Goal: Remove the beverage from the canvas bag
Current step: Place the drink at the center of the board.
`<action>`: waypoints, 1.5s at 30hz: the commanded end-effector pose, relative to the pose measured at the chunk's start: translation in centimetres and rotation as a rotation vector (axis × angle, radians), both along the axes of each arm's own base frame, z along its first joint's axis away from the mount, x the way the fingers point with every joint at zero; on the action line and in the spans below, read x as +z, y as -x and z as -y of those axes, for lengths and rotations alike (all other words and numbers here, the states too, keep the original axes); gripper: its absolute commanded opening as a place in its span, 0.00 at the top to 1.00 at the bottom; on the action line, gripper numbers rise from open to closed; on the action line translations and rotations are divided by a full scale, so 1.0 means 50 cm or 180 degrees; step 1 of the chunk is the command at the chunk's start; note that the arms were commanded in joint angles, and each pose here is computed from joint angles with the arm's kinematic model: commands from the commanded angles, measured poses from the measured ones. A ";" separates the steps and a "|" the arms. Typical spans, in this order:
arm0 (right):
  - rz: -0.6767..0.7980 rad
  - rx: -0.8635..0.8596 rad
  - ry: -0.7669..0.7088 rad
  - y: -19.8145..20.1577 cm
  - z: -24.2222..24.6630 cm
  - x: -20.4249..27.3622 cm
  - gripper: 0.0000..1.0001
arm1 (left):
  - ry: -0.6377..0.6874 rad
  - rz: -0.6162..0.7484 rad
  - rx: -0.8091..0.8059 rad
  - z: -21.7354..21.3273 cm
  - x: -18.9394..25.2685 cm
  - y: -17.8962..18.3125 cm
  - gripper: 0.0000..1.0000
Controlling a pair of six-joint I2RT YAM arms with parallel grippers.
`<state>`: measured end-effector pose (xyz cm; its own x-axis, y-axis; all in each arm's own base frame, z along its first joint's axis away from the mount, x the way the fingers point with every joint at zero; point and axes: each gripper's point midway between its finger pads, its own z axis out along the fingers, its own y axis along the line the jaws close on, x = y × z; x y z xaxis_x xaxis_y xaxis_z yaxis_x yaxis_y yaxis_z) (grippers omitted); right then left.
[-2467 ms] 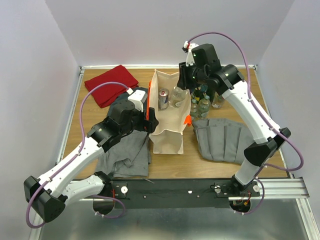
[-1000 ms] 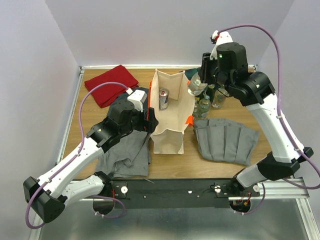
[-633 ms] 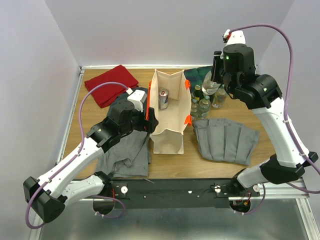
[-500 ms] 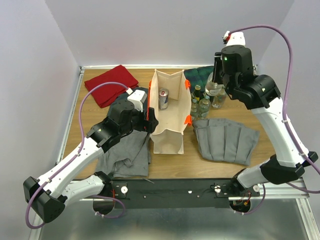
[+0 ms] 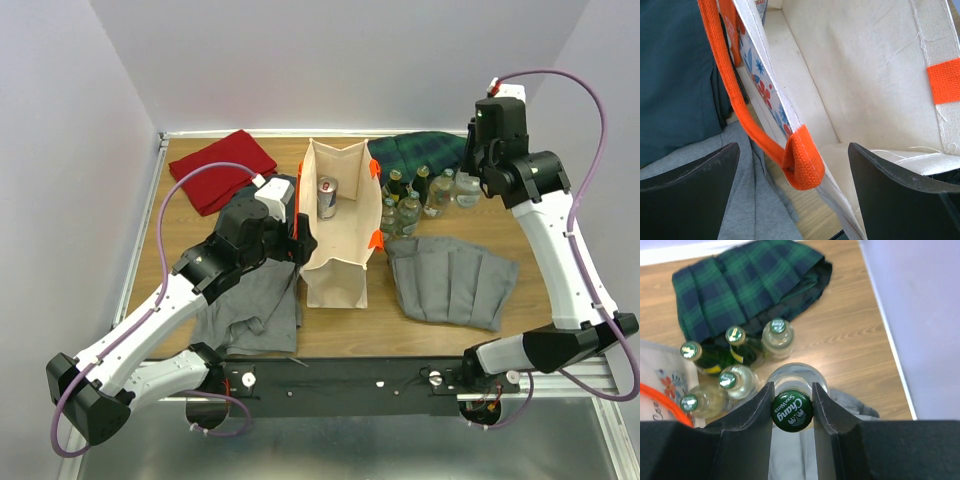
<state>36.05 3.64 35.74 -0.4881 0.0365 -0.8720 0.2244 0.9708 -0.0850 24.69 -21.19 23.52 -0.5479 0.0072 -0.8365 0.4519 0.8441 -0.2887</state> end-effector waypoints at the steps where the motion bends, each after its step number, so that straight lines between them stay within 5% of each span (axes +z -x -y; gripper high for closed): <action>1: 0.0525 0.0113 -0.0313 -0.018 -0.012 0.068 0.99 | 0.0053 0.0064 0.0039 -0.001 0.021 -0.008 0.01; 28: 0.0509 0.0006 -0.0532 -0.026 0.085 -0.060 0.99 | 0.0022 0.0051 0.0059 -0.005 0.017 -0.007 0.01; 45: 0.0729 0.0280 -0.0611 -0.060 0.055 -0.129 0.99 | 0.0013 0.0033 0.0061 -0.003 0.010 -0.010 0.01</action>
